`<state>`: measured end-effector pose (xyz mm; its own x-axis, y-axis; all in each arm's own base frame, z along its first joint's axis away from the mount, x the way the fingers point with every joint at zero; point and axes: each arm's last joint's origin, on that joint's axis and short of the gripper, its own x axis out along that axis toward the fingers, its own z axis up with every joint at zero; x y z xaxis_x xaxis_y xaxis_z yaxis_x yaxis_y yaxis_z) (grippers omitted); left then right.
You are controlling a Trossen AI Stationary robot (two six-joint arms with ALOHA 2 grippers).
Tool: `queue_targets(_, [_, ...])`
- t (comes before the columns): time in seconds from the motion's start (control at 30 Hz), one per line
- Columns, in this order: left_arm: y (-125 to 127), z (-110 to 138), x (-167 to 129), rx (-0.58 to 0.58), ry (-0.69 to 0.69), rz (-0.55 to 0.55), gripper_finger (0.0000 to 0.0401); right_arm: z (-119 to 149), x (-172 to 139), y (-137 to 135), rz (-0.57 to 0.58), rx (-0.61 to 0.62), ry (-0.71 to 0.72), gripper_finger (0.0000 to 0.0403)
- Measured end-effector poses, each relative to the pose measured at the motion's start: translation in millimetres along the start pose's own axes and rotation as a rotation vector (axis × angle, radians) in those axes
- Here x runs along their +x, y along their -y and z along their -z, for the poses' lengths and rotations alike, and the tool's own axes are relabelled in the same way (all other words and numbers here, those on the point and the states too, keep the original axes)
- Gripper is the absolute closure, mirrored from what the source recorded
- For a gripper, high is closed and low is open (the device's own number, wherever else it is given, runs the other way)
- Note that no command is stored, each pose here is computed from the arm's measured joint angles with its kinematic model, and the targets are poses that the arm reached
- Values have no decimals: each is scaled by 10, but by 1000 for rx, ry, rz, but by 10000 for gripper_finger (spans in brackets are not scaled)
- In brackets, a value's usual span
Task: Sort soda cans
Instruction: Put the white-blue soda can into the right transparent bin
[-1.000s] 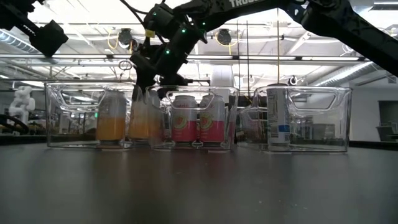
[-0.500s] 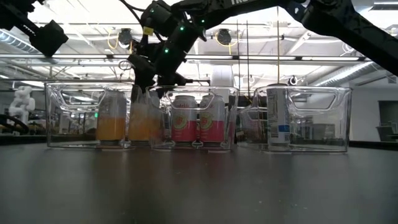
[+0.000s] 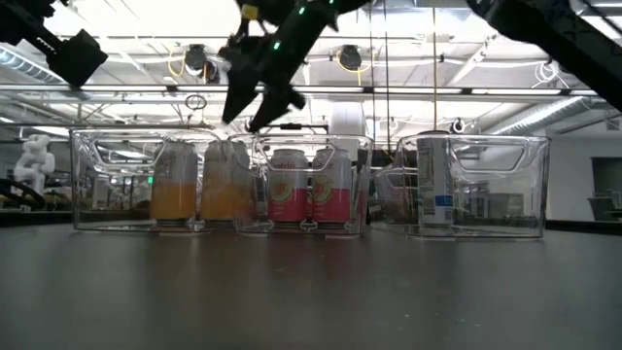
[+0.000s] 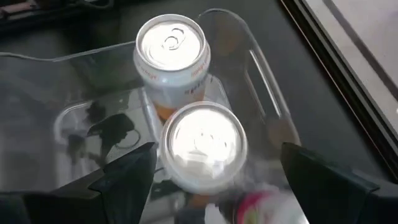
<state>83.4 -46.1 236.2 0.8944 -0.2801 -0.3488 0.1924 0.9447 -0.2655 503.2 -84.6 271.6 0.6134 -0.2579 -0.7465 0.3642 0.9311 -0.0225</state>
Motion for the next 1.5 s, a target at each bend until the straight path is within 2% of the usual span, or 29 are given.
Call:
queue_targets(0.23, [0,1,0,1,-1,0,18,-71,-730,-69,-25,71,-11,69])
queue_targets(0.4, [0,0,0,1,0,0,18,52,-1290,-227,-30,163,-99,76])
queue_targets(0.7, [0,0,0,1,0,0,18,605,-2159,-817,155,216,-248,105])
queue_targets(0.87, [1,-1,0,1,1,0,18,855,-2532,-1254,73,268,-200,105])
queue_targets(1.07, [1,-2,0,1,2,0,18,1194,-2854,-1679,64,387,-113,106])
queue_targets(1.27, [1,-2,0,1,3,0,18,1638,-2989,-2008,68,543,-124,106])
queue_targets(1.5, [-5,-4,0,1,10,-18,18,2270,-2943,-2202,167,670,-352,106])
